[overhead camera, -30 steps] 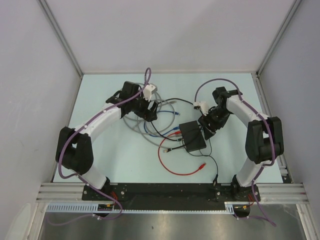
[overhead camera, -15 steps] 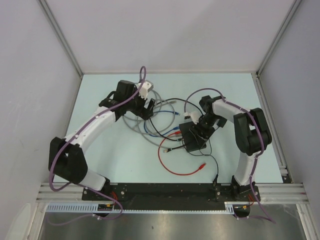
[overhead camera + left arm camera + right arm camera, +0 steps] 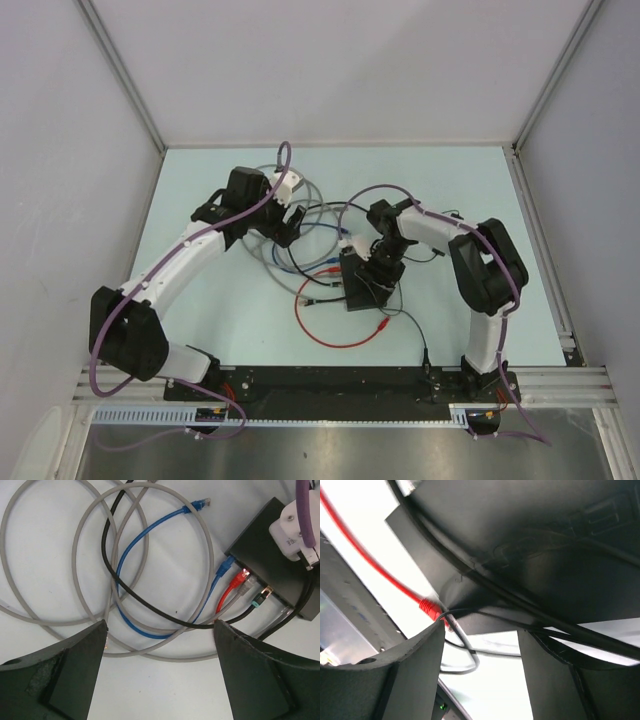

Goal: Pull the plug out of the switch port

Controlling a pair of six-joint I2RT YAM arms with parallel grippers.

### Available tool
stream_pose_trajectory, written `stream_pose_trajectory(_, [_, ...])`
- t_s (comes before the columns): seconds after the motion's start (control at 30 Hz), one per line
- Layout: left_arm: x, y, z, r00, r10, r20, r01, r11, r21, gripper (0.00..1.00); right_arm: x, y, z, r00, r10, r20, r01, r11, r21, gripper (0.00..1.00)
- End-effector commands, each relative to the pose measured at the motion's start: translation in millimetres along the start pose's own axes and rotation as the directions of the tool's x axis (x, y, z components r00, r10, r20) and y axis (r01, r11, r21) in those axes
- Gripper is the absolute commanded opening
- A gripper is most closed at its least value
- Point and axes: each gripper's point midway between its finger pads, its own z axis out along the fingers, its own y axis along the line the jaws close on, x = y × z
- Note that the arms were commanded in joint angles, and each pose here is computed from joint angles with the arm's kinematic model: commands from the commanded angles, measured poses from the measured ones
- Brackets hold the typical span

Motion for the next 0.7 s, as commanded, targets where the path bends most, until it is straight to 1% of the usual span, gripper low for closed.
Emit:
stream_pose_trajectory(0.0, [-6.0,4.8,-4.4,0.999,0.043,0.020,-0.042,0.999,-0.014,0.93,-52.6,8.8,-9.8,0.985,-0.065,0.163,0.082,0.991,-0.102,0.65])
stream_pose_trajectory(0.03, [-8.5,5.4,-4.5,0.999,0.044,0.025,-0.043,0.999,-0.015,0.93,-58.5,7.6,-12.5,0.982,-0.055,0.178,0.075,0.991,-0.109,0.65])
stream_pose_trajectory(0.1, [-9.3,6.0,-3.3,0.999,0.047,0.021,-0.047,0.999,-0.016,0.93,-60.3,10.5,-17.1,0.986,-0.024,0.168,0.048,0.989,-0.141,0.66])
stream_pose_trajectory(0.13, [-9.9,6.8,-2.6,0.999,0.045,0.022,-0.044,0.999,-0.018,0.93,-66.8,7.1,-28.5,0.981,-0.029,0.190,0.054,0.990,-0.130,0.66])
stream_pose_trajectory(0.17, [-10.2,6.7,-2.3,0.999,0.032,0.025,-0.031,0.999,-0.020,0.92,-61.3,11.6,-37.6,0.984,-0.008,0.180,0.037,0.987,-0.155,0.66])
stream_pose_trajectory(0.2, [-11.5,6.6,-1.7,0.999,0.022,0.034,-0.021,1.000,-0.022,0.93,-67.7,10.3,-54.0,0.976,-0.034,0.216,0.065,0.988,-0.142,0.66])
stream_pose_trajectory(0.23, [-9.1,5.6,-0.3,0.999,0.009,0.032,-0.008,1.000,-0.019,0.92,-60.7,8.0,-69.3,0.974,0.004,0.225,0.032,0.987,-0.156,0.66])
stream_pose_trajectory(0.3, [-10.8,3.0,1.6,0.998,-0.036,0.050,0.037,0.999,-0.013,0.92,-66.8,2.7,-95.0,0.955,0.021,0.295,0.023,0.989,-0.147,0.67])
stream_pose_trajectory(0.33, [-6.6,1.3,4.4,0.997,-0.058,0.045,0.058,0.998,-0.008,0.92,-74.5,-13.5,-116.3,0.928,0.070,0.365,-0.028,0.992,-0.119,0.67])
stream_pose_trajectory(0.4, [-5.9,-1.0,7.9,0.994,-0.095,0.049,0.095,0.995,0.001,0.92,-84.5,-36.2,-132.6,0.885,0.144,0.443,-0.121,0.990,-0.078,0.67])
stream_pose_trajectory(0.43, [-4.4,-3.0,9.9,0.992,-0.119,0.044,0.119,0.993,0.009,0.92,-91.4,-61.7,-140.4,0.844,0.188,0.502,-0.209,0.978,-0.015,0.67])
stream_pose_trajectory(0.5, [-1.8,-4.6,15.5,0.990,-0.139,0.027,0.138,0.990,0.020,0.92,-95.6,-84.5,-142.9,0.816,0.202,0.542,-0.274,0.960,0.054,0.67])
stream_pose_trajectory(0.53, [-1.9,-7.2,17.2,0.988,-0.154,0.023,0.153,0.988,0.035,0.92,-102.9,-100.4,-146.3,0.795,0.180,0.578,-0.295,0.949,0.109,0.66])
stream_pose_trajectory(0.6, [-5.0,-9.7,18.5,0.986,-0.166,0.025,0.164,0.985,0.052,0.91,-103.9,-111.9,-137.1,0.788,0.187,0.587,-0.323,0.937,0.135,0.66])
stream_pose_trajectory(0.67, [-5.5,-13.2,22.9,0.982,-0.190,0.020,0.188,0.980,0.070,0.92,-109.6,-119.7,-126.5,0.783,0.206,0.587,-0.340,0.932,0.127,0.66])
